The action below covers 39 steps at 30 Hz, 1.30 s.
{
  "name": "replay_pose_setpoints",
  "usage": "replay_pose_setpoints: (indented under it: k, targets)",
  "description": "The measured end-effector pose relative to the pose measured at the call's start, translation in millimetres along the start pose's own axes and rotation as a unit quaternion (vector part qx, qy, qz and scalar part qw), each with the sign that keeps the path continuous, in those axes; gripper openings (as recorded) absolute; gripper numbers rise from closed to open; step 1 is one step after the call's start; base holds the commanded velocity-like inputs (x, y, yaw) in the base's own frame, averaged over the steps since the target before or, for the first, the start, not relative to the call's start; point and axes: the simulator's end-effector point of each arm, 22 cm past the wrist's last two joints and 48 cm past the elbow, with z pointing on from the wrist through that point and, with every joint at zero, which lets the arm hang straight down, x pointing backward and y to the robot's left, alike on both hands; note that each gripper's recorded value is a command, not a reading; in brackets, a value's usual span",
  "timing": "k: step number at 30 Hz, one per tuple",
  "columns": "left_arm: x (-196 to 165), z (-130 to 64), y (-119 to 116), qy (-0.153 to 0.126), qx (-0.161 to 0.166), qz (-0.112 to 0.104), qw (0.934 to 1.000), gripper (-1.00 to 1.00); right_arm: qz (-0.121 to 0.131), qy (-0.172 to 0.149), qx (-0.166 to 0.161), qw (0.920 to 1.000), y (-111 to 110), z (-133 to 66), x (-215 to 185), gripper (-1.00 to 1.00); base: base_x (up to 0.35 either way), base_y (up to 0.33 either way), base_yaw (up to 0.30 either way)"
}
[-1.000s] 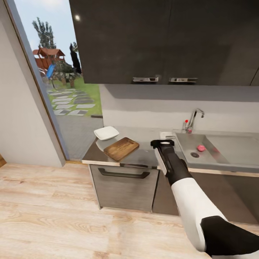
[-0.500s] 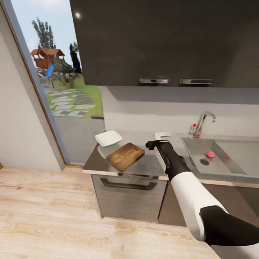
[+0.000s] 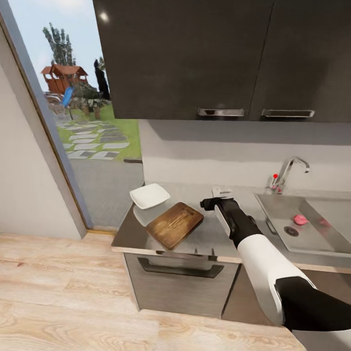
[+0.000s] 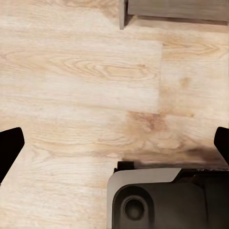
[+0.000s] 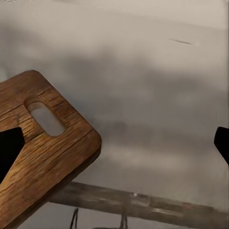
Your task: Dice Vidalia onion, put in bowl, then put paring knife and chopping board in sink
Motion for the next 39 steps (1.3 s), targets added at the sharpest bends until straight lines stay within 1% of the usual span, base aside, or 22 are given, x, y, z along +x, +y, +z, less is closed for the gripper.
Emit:
replay_pose_setpoints:
  k: [8, 11, 24, 25, 29, 32, 39]
  targets:
    - [0.3, 0.0, 0.0, 0.000, 0.000, 0.000, 1.0000, 1.00, -0.001, 0.004, 0.006, 1.0000, -8.9, 2.4, 4.8, 1.00, 0.231, 0.001, 0.000]
    - [0.2, 0.2, -0.1, 0.000, 0.000, 0.000, 1.0000, 1.00, -0.002, 0.013, 0.007, 0.9999, -10.4, 5.5, 13.8, 1.00, 0.046, 0.000, 0.000]
    - [0.0, 0.2, 0.9, 0.000, 0.000, 0.000, 1.0000, 1.00, -0.002, 0.021, 0.006, 0.9998, -9.8, 7.2, 20.9, 1.00, 0.018, 0.007, 0.000]
    - [0.2, 0.0, 1.0, 0.000, -0.001, 0.000, 1.0000, 1.00, -0.002, 0.022, 0.004, 0.9997, -9.0, 7.4, 22.2, 1.00, 0.154, 0.114, 0.000]
    - [0.1, 0.0, 1.9, 0.000, -0.001, 0.001, 1.0000, 1.00, -0.003, 0.025, -0.027, 0.9993, 4.4, 7.4, 24.3, 1.00, 0.200, 0.159, 0.000]
    - [-0.3, 0.2, 1.5, 0.000, -0.001, 0.001, 1.0000, 1.00, -0.004, 0.027, -0.039, 0.9989, 9.4, 7.8, 26.4, 1.00, 0.183, 0.088, 0.000]
    - [0.3, 0.3, 0.5, 0.001, 0.000, 0.001, 1.0000, 1.00, -0.005, 0.021, -0.040, 0.9989, 10.2, 13.0, 33.8, 1.00, 0.047, 0.012, 0.000]
